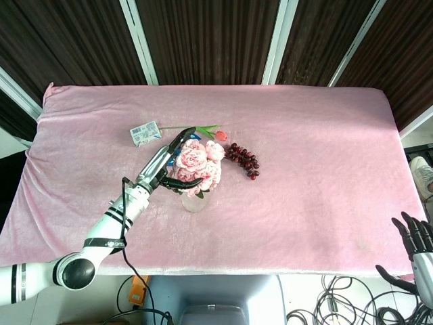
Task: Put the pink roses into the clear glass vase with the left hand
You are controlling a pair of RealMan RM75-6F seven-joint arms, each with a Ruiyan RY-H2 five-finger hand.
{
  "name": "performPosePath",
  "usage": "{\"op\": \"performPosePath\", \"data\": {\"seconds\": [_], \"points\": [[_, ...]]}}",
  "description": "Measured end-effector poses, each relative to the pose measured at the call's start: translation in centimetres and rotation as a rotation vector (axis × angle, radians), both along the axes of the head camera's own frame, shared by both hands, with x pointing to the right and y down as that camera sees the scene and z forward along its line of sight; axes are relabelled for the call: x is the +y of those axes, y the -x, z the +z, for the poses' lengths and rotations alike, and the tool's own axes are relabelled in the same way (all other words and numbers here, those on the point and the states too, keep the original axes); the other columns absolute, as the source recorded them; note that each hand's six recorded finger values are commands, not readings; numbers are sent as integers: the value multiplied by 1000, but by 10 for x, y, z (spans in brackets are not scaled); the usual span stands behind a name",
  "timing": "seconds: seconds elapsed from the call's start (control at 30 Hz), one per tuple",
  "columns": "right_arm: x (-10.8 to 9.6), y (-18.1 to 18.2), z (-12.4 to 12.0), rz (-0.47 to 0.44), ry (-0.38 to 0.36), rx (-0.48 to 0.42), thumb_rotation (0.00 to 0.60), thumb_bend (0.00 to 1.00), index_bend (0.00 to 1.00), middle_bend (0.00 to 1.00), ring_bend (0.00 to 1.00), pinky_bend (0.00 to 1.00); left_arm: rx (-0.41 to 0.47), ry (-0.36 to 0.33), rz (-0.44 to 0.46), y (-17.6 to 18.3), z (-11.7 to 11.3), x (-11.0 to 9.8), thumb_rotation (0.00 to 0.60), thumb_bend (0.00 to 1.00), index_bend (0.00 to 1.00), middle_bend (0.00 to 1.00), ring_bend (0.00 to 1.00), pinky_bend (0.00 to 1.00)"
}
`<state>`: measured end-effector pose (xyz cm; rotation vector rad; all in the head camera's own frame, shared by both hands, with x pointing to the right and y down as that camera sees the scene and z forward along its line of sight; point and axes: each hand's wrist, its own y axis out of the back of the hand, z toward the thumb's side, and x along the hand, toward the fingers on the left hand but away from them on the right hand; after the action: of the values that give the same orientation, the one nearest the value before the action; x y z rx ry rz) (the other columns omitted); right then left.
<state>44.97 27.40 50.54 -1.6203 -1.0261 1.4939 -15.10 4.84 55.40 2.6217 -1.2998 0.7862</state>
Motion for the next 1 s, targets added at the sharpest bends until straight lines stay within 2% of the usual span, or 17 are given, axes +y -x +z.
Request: {"op": "performPosePath", "data": {"seconds": [0.13, 0.33, 0.43, 0.57, 0.67, 0.77, 0.87, 1.0], "points": [[0, -1, 2, 1, 2, 8, 600, 300, 0, 0, 0, 0, -3, -52, 39, 8, -14, 7, 600, 209, 0, 0, 0, 0], [0, 0, 6, 5, 8, 31, 600, 301, 0, 0, 0, 0, -116, -204, 125, 43, -29, 24, 600, 210, 0, 0, 0, 0], [1, 1, 10, 9, 21, 47, 600, 300, 0, 0, 0, 0, -227, -301, 173, 73, -27, 39, 600, 222, 0, 0, 0, 0], [0, 2, 17, 14, 34, 69, 600, 300, 0, 0, 0, 0, -440, -435, 203, 139, -10, 68, 600, 246, 0, 0, 0, 0], [-2, 4, 21, 14, 30, 87, 600, 300, 0, 0, 0, 0, -593, -506, 188, 193, 5, 87, 600, 268, 0, 0, 0, 0], [-5, 4, 25, 28, 28, 107, 600, 300, 0, 0, 0, 0, -734, -497, 181, 243, 29, 113, 600, 271, 0, 0, 0, 0], [-8, 4, 30, 41, 29, 126, 600, 300, 0, 0, 0, 0, -851, -468, 203, 279, 54, 141, 600, 273, 0, 0, 0, 0], [-11, 5, 36, 48, 35, 143, 600, 300, 0, 0, 0, 0, -930, -439, 230, 291, 79, 174, 600, 276, 0, 0, 0, 0]]}}
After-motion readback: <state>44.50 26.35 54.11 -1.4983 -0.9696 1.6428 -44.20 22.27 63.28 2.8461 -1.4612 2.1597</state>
